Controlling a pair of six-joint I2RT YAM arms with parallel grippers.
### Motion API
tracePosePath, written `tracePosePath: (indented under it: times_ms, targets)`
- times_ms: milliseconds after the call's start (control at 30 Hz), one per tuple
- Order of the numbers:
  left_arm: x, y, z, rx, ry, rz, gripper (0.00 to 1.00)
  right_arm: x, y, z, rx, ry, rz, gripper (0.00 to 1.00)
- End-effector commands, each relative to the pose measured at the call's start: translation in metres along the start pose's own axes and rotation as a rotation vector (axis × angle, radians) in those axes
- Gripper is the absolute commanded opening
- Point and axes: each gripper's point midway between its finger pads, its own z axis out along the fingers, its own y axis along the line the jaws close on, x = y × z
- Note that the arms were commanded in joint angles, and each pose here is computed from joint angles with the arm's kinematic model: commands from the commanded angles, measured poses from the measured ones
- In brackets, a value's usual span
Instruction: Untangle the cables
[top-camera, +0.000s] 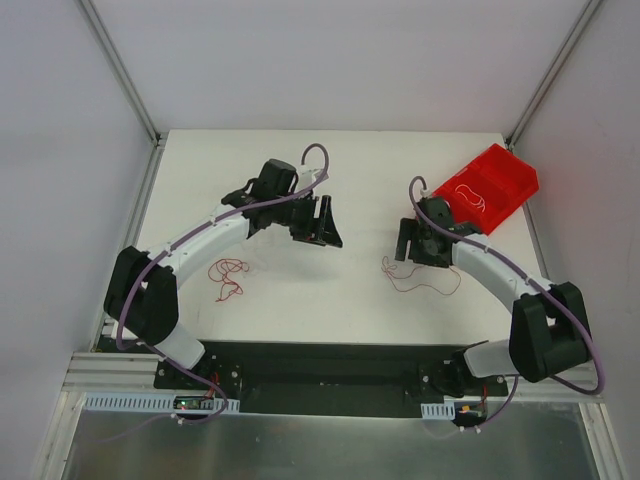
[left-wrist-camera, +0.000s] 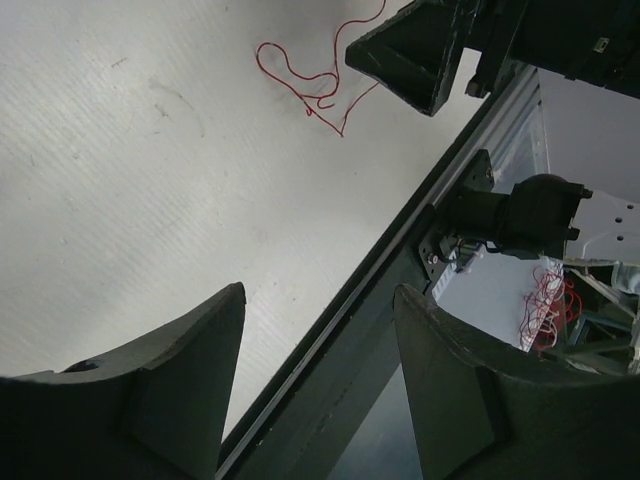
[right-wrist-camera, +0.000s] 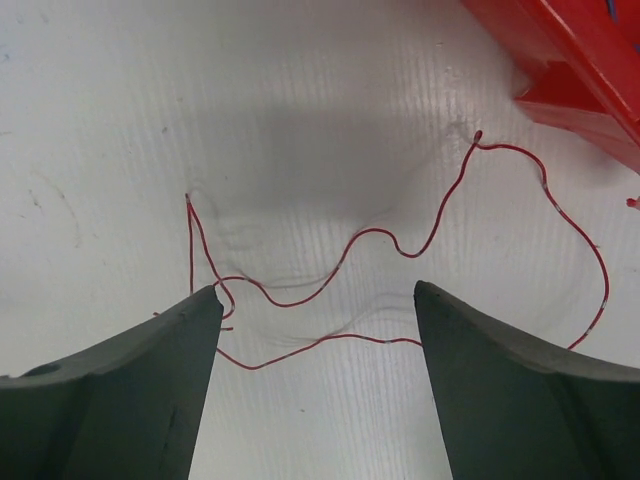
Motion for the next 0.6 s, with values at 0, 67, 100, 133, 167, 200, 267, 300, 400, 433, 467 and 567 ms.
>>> tracePosePath:
  times_ms: [0,67,100,133,167,200,267,300,400,433,467,567]
  targets:
    - [0.003,-0.014,-0.008,0.046,0.024,0.065,0.60,-0.002,-0.012,0.001,0.001,-0.047,0.013,0.82]
    - [0.005,-0.008,-0.007,0.029,0.023,0.077,0.60,-0.005,-0.009,0.008,-0.034,-0.078,-0.023,0.85]
    - [0.006,-0.006,-0.007,0.020,0.020,0.086,0.60,-0.008,-0.009,0.011,-0.042,-0.096,-0.037,0.87]
    - [0.007,-0.004,-0.007,0.013,0.019,0.094,0.60,-0.011,-0.010,0.014,-0.052,-0.103,-0.043,0.88]
    - [0.007,-0.003,-0.007,0.008,0.017,0.100,0.60,-0.013,-0.009,0.017,-0.070,-0.109,-0.048,0.88]
    - [0.009,-0.001,-0.007,0.004,0.022,0.100,0.60,-0.015,-0.007,0.020,-0.097,-0.121,-0.068,0.88]
    - [0.011,0.000,-0.007,0.008,0.026,0.102,0.60,-0.020,-0.003,0.026,-0.134,-0.143,-0.121,0.89]
    - [0.012,0.001,-0.007,0.007,0.027,0.105,0.60,-0.019,0.006,0.026,-0.198,-0.132,-0.138,0.89]
    - [0.015,0.001,-0.007,0.011,0.034,0.105,0.59,-0.026,0.034,0.020,-0.371,-0.191,-0.175,0.94]
    - [0.015,0.001,-0.007,0.015,0.036,0.105,0.59,-0.024,0.041,0.018,-0.417,-0.176,-0.186,0.94]
    - [0.016,0.000,-0.007,0.018,0.039,0.103,0.59,-0.020,0.048,0.017,-0.453,-0.155,-0.194,0.95]
    - [0.017,-0.001,-0.006,0.026,0.044,0.100,0.59,-0.012,0.059,0.019,-0.503,-0.130,-0.202,0.96]
